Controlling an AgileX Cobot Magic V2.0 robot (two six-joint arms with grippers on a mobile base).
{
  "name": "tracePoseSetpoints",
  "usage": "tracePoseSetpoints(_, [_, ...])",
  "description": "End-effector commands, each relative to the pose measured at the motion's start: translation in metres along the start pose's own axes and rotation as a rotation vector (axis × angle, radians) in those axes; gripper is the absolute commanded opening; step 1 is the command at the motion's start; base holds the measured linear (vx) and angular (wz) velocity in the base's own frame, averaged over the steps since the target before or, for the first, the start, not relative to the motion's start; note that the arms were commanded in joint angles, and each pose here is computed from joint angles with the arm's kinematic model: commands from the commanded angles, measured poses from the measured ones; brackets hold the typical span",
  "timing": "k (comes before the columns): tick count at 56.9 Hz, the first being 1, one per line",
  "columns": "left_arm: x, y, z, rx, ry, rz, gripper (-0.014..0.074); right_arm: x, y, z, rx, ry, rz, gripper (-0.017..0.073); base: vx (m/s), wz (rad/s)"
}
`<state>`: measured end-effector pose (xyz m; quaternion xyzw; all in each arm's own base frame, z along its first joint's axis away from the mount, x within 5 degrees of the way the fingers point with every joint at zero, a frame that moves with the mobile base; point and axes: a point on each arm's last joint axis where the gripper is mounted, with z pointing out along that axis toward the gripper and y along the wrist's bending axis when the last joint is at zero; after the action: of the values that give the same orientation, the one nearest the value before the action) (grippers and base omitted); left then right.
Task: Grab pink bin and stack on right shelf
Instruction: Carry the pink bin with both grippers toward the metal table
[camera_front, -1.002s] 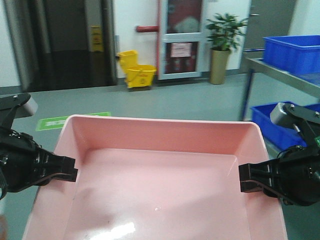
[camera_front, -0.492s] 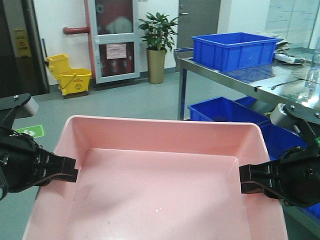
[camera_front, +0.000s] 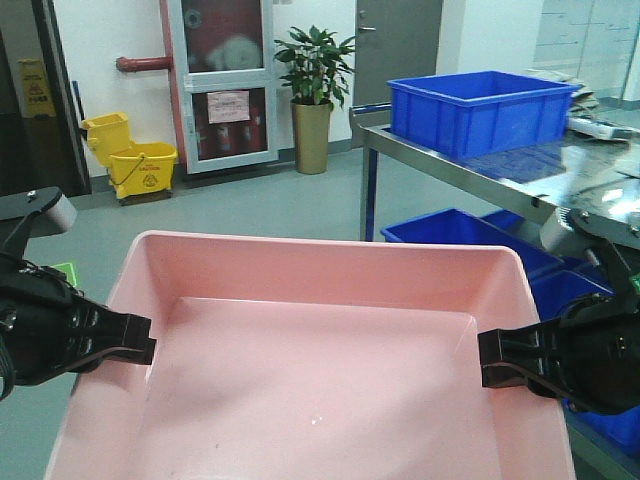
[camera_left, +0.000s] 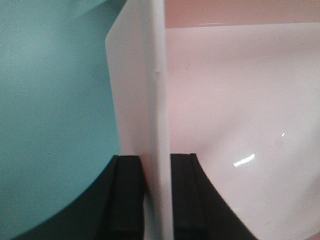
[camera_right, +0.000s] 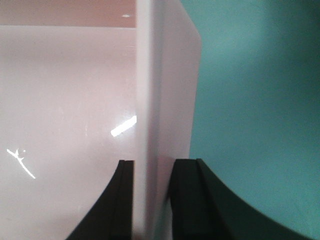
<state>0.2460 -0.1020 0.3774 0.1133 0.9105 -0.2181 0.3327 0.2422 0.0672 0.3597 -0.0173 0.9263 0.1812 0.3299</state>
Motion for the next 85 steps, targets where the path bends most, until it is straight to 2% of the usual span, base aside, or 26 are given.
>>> tracePoseSetpoints(1, [-0.0104,-0.0074,-0.0194,0.02,-0.116,0.017,-0.0005,-0.0137,0.0047,-0.0184,-0.02,-0.138,-0.004,-0.0008,0.4,0.16])
tracePoseSetpoints(36, [-0.0104,-0.0074,-0.0194,0.02,-0.116,0.017,-0.0005,-0.0138,0.0047,-0.0184,-0.02,-0.139,-0.004,-0.0008,0.41,-0.02])
tracePoseSetpoints(85, [-0.0105,-0.0074,-0.0194,0.019,-0.117,0.017,-0.0005,-0.0136,0.0047,-0.0184,-0.021,-0.138,-0.003,-0.0008,0.37,-0.61])
